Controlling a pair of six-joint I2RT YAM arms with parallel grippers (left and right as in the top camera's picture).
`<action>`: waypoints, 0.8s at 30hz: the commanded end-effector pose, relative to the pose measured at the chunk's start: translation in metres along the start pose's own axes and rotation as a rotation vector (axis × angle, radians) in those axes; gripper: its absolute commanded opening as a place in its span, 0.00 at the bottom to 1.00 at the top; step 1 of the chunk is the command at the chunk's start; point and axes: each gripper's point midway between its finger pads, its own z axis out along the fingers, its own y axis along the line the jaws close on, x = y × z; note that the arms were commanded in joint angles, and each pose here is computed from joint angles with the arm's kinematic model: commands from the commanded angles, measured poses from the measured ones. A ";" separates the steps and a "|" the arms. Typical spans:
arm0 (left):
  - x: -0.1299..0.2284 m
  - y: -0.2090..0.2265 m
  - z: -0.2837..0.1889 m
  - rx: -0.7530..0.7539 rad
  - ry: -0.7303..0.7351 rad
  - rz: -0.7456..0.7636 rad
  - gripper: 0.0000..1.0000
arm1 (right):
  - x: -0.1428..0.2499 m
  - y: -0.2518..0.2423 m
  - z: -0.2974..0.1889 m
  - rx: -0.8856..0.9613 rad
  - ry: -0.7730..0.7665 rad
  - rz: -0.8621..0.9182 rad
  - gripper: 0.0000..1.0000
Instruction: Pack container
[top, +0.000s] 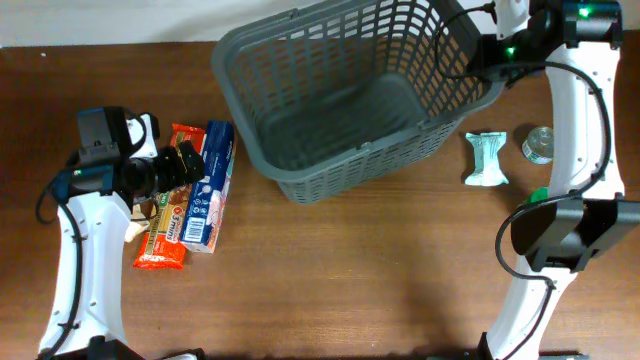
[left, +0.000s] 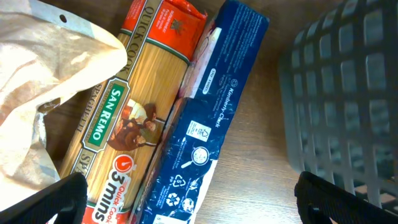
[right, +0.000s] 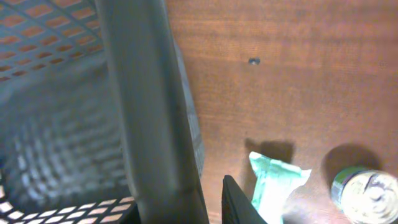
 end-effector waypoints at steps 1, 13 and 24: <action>-0.006 0.003 -0.002 -0.011 -0.014 0.003 0.99 | 0.010 -0.005 -0.007 0.050 0.033 0.070 0.11; -0.006 0.003 -0.002 -0.011 -0.014 0.003 0.99 | 0.050 -0.005 -0.013 0.094 0.184 0.296 0.05; -0.006 0.003 -0.002 -0.011 -0.014 0.003 0.99 | 0.054 -0.006 -0.014 0.123 0.192 0.473 0.04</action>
